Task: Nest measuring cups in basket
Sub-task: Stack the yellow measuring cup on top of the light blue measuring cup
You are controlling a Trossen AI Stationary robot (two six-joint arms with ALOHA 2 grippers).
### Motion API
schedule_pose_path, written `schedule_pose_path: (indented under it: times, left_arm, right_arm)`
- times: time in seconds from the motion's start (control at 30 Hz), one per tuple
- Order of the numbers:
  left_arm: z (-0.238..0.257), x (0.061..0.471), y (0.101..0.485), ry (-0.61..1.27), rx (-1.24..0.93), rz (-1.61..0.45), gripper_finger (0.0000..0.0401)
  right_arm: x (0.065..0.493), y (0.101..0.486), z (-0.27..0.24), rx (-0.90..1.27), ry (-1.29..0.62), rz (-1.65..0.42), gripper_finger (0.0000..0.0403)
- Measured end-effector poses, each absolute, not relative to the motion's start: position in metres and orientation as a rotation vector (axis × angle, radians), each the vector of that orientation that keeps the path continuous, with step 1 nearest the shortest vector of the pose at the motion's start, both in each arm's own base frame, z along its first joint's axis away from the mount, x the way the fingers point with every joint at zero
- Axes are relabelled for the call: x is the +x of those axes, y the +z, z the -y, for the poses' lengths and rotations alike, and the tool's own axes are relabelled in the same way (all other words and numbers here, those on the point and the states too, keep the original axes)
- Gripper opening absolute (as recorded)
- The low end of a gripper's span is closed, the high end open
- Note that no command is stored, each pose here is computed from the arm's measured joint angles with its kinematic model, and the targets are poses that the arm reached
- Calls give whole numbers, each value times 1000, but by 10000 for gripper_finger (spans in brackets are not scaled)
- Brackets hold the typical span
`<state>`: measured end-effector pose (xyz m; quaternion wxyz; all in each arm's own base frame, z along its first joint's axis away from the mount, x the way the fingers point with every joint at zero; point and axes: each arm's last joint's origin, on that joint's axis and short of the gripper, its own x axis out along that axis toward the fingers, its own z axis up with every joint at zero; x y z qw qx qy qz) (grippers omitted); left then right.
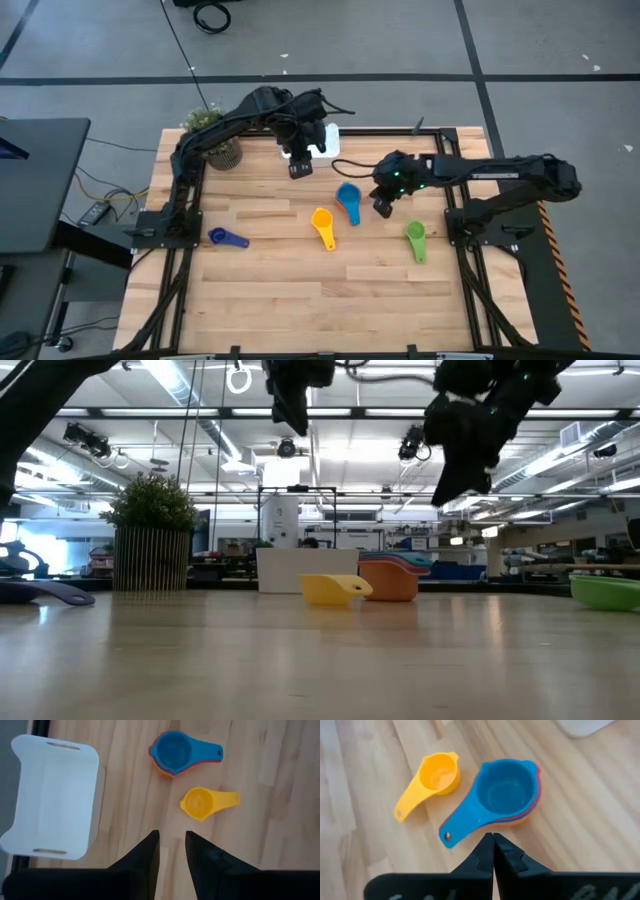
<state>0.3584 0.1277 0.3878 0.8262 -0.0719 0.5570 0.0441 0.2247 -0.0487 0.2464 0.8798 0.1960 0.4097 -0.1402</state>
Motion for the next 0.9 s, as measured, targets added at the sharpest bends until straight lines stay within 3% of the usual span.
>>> schedule_pose_path:
  times: [0.57,0.9]
  left_arm:
    - [-94,275,471,231,-296,-942,100]
    - [-79,272,475,373,-456,-907,100]
  right_arm:
    - [190,308,43,205,-351,-865,7]
    - [191,330,37,88,-277,-813,7]
